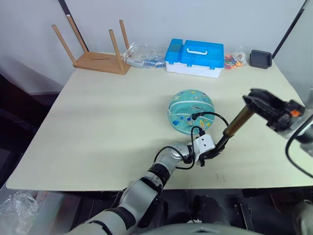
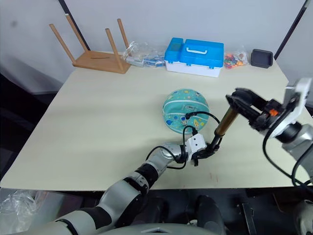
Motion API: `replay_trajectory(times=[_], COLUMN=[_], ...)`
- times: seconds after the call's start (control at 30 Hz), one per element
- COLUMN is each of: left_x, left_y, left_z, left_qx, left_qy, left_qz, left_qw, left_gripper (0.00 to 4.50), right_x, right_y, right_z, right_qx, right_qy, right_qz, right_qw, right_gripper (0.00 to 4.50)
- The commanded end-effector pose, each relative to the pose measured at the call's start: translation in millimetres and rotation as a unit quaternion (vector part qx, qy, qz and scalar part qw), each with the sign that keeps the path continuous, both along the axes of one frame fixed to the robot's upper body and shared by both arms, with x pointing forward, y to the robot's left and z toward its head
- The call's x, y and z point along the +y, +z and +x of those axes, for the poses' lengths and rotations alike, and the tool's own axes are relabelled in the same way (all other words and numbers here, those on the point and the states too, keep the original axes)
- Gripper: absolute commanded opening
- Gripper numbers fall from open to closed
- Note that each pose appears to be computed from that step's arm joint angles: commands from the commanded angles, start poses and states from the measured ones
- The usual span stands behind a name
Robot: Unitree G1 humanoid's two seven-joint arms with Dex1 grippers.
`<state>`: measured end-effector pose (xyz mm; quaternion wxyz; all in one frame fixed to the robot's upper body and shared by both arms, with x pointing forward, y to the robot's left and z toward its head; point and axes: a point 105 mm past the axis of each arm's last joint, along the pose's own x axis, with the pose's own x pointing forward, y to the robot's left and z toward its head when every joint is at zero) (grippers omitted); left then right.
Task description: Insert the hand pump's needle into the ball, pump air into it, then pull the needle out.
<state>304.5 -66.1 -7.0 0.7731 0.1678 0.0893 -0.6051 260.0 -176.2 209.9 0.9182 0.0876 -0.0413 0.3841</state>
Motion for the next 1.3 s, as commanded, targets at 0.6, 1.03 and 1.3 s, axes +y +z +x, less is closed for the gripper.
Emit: replay_trajectory(times=[0.6, 1.03, 1.3], left_x=[11, 9, 10], left_y=[-30, -30, -30], left_z=[-15, -17, -16], left_qx=[0.048, 0.049, 0.048], left_qy=[-0.01, -0.014, -0.011], left_qz=[0.048, 0.045, 0.045], left_qw=[0.998, 0.998, 0.998], left_gripper=[1.07, 1.07, 1.07], right_x=[-10, -5, 9], right_y=[59, 76, -26], right_z=[7, -4, 10], right_qx=[-0.084, -0.061, 0.041], right_qy=[-0.02, -0.007, -0.007], right_qz=[-0.022, -0.014, -0.051], right_qw=[0.996, 0.998, 0.998], right_gripper=[1.77, 1.77, 1.77])
